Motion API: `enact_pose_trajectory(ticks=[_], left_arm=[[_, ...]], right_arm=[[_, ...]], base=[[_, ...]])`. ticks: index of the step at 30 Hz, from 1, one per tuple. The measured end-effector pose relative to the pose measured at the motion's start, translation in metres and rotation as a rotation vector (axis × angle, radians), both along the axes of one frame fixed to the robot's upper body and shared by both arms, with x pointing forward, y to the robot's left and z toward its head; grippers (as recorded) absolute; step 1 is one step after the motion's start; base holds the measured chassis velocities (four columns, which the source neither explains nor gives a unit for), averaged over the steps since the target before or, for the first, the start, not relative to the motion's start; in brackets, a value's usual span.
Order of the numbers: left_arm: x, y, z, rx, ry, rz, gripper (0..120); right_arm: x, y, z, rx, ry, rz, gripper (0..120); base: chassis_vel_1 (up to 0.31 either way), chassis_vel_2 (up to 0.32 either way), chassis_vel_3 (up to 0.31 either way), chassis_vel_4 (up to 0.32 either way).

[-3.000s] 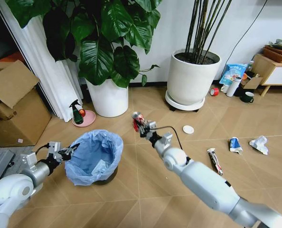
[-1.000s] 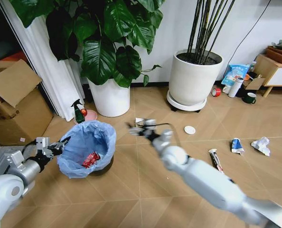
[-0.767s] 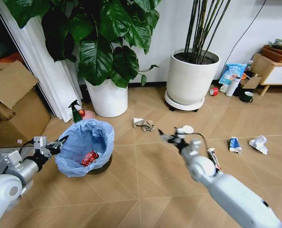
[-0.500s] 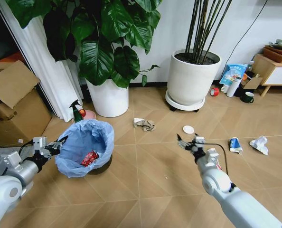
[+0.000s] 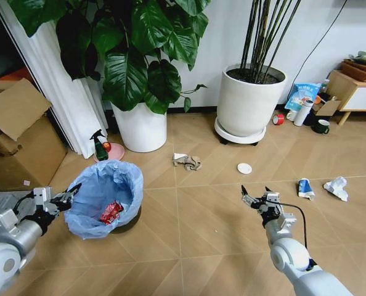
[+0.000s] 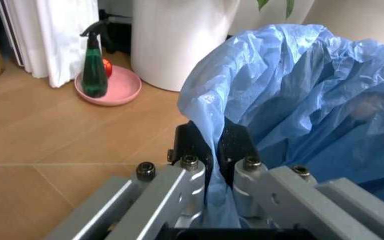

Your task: Pick up the trash bin and place the garbage on the floor into it.

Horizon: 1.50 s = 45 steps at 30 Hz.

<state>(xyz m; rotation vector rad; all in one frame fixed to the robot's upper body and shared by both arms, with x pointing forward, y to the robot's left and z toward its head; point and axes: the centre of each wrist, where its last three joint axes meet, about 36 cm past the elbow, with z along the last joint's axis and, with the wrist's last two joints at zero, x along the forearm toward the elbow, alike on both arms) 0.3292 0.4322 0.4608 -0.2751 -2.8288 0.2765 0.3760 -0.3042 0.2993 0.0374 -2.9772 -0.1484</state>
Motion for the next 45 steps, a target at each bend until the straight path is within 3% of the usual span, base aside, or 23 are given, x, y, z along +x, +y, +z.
enact_pose_trajectory(ticks=[45], left_arm=[[-0.010, -0.004, -0.002, 0.001, -0.002, -0.004, 0]], right_arm=[[-0.006, -0.002, -0.013, 0.002, 0.009, 0.002, 100]], base=[[-0.019, 0.016, 0.018, -0.021]])
